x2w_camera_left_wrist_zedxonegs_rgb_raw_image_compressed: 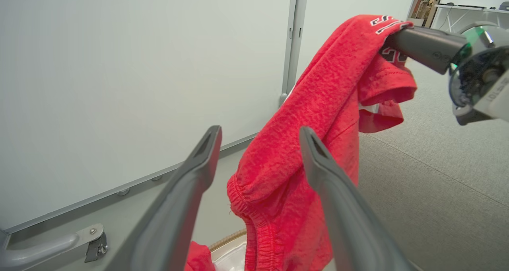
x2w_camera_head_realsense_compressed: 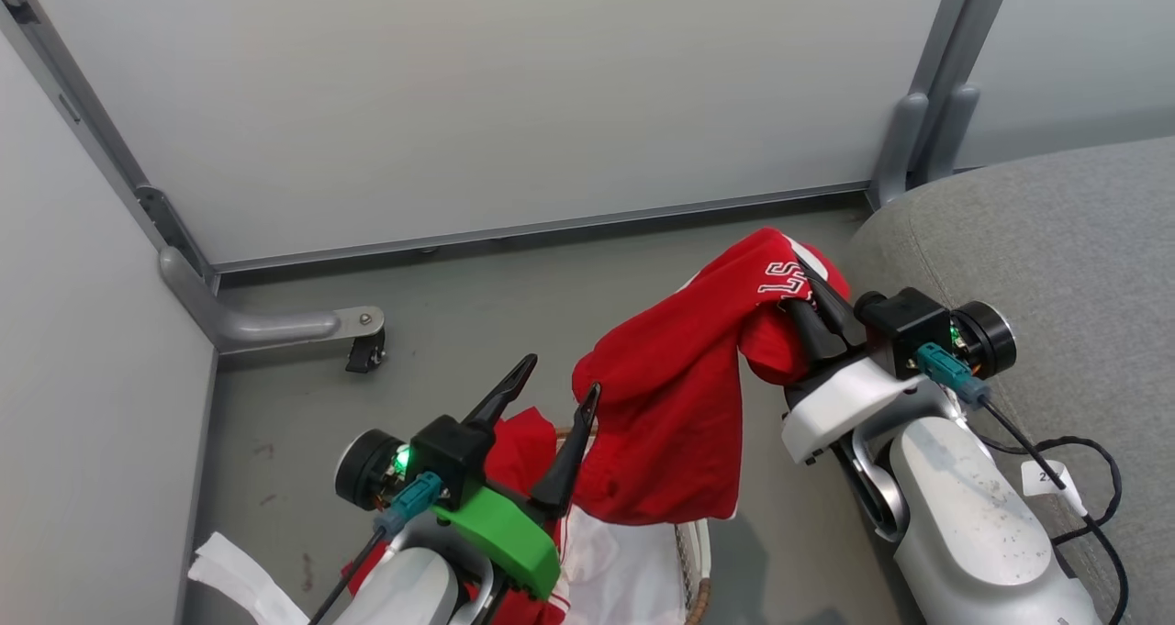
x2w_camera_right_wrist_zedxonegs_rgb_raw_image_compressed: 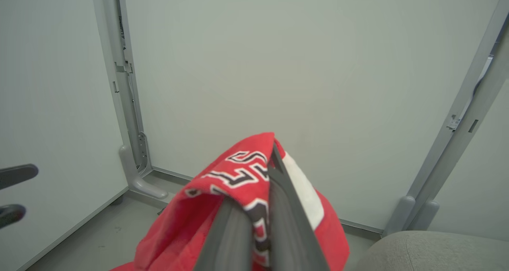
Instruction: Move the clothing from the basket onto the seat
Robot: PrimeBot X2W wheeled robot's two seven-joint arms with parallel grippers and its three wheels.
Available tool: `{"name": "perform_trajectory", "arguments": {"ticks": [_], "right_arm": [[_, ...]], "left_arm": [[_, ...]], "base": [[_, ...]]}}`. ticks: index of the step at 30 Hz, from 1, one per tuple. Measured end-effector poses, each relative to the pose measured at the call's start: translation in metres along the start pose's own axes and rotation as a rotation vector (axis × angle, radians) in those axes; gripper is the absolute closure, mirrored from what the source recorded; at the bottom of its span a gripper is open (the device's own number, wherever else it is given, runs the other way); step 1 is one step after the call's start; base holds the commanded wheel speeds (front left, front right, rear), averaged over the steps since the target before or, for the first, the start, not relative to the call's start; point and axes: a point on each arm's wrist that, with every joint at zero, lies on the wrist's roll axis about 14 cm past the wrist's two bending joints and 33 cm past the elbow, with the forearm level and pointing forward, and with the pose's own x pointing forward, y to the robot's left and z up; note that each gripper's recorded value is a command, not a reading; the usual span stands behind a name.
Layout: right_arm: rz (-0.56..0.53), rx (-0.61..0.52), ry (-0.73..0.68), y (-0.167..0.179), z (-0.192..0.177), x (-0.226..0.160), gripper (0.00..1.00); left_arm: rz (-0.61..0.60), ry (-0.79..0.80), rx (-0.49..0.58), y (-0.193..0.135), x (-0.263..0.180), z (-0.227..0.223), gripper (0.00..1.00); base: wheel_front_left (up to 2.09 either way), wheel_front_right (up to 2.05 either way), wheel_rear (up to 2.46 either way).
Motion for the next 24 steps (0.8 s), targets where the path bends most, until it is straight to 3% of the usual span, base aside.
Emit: {"name": "perform_trajectory", "arguments": {"ticks": [10, 24], "right_arm": [[-0.065, -0.11, -0.03, -0.031, 0.018, -0.007, 1.0], [-0.32, -0.282, -0.017, -0.129, 0.04, -0.045, 1.0]], "left_arm": [[-0.096, 0.005, -0.035, -0.032, 0.017, -0.008, 0.0], [-0.351, 0.026, -0.065, -0.092, 0.067, -0.023, 0.0]], "base": [[0.0, 0.0, 0.0], [0.0, 0.0, 0.0]]}}
